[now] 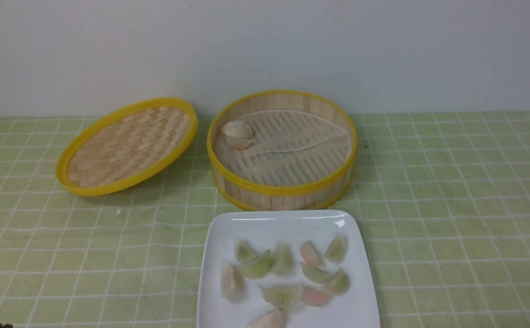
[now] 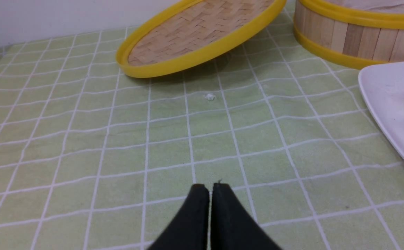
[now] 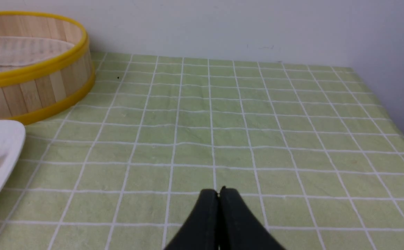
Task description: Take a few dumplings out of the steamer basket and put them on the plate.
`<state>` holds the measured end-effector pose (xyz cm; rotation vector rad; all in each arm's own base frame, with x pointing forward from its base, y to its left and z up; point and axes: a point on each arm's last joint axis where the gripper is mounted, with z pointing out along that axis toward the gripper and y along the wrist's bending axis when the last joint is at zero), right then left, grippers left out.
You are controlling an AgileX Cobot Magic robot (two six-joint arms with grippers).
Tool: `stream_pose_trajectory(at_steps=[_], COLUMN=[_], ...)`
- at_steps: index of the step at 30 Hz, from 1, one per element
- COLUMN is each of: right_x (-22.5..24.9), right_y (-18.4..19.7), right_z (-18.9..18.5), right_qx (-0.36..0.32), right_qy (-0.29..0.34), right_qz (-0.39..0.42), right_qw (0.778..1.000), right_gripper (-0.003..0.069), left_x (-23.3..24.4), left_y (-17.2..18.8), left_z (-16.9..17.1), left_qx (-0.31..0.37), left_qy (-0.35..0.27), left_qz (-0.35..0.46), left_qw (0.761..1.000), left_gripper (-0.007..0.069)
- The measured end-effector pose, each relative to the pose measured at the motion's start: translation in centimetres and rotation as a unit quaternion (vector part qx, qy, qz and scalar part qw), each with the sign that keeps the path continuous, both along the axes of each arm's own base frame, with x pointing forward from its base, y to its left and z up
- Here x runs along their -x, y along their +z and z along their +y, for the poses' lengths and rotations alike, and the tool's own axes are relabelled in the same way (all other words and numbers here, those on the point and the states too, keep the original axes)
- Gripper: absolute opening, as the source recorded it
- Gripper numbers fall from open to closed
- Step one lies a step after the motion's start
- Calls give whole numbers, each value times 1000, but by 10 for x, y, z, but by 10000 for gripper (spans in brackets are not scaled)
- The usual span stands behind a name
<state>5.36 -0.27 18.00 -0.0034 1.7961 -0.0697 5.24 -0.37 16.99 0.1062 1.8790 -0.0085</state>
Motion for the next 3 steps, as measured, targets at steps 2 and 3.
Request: stream_pose_trajectory(at_steps=[2,3], right_x=[0,0], right_y=[0,0], right_z=[0,0], right_qx=[-3,-3], right_qy=[0,0], right_qz=[0,0], right_qw=[1000,1000], right_gripper=[-15,-15], left_x=[0,0], left_y=[0,0], left_z=[0,0], left_qx=[0,0], left_qy=[0,0], left_qz=[0,0], left_qw=[1000,1000], left_gripper=[-6,-6])
